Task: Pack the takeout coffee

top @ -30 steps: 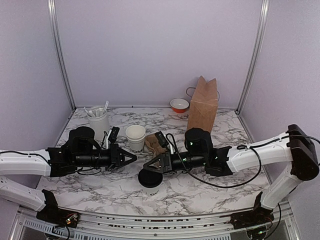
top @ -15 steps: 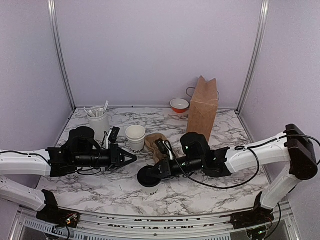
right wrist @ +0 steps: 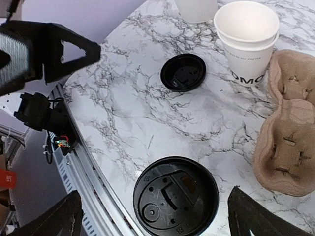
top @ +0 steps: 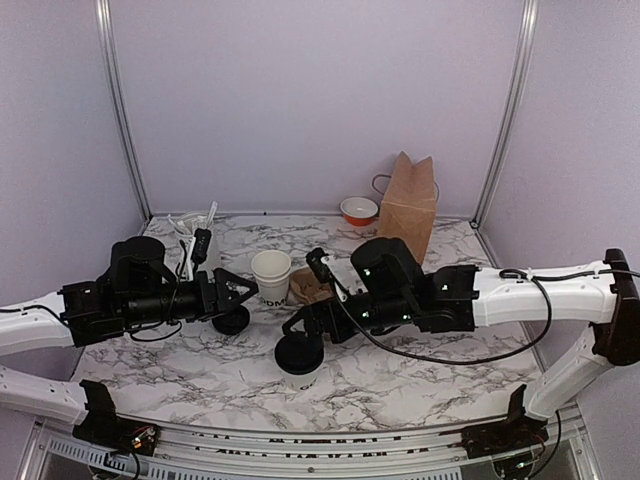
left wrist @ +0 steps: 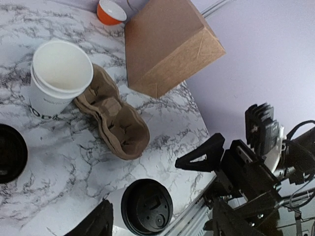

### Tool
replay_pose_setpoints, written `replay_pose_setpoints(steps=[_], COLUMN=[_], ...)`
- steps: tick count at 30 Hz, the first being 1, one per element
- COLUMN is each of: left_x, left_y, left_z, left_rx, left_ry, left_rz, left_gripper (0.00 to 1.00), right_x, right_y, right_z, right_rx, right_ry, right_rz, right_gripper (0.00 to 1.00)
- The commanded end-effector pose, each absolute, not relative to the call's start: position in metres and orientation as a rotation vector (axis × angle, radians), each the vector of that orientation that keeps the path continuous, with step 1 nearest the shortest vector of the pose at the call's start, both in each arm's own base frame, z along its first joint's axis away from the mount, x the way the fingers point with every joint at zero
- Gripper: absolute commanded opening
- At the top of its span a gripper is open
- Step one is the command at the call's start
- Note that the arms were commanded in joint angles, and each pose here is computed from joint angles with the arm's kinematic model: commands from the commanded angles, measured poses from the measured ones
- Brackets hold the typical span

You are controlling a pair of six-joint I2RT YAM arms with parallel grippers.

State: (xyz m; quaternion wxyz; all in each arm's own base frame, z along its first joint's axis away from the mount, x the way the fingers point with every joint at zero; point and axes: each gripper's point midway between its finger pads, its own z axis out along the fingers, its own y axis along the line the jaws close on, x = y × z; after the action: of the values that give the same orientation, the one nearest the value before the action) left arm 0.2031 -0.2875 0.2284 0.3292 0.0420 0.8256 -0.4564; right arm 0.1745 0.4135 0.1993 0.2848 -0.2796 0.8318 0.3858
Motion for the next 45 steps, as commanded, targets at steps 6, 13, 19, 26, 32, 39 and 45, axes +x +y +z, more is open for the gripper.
replay_pose_setpoints(steps=[6,13,19,26,32,39,45], left_x=[0.227,0.228,0.229,0.231,0.23,0.23,0.23], left_y=[-0.226,-0.222,-0.224,-0.231,-0.235,-0.237,-0.238], left_z=[0.242,0.24,0.236,0.242,0.237,0.237,0.236], left_rx=[-0.043,-0.049,-0.046,-0.026,-0.024,-0.023,-0.022], left_ry=[2.086,2.084,2.099,2.102,2.124,2.127,2.131], left_rz=[-0.841,-0.81,-0.802,-0.819,-0.826,-0.831,-0.834], left_gripper=[0.99,0.99,0.99,0.99,0.99,0.99,0.99], right_x=[0.167,0.168,0.169,0.165,0.165,0.166,0.165], right_y=[0.415,0.42,0.424,0.429,0.429,0.428,0.427], right_z=[0.18,0.164,0.158,0.153,0.146,0.136,0.135], right_rx=[-0.888,-0.893,-0.889,-0.914,-0.923,-0.94,-0.939], right_ry=[2.217,2.249,2.268,2.267,2.271,2.281,2.285], right_rz=[0.569,0.459,0.444,0.42,0.379,0.337,0.326], right_gripper=[1.0,0.93,0.85,0.84,0.82,0.79,0.76])
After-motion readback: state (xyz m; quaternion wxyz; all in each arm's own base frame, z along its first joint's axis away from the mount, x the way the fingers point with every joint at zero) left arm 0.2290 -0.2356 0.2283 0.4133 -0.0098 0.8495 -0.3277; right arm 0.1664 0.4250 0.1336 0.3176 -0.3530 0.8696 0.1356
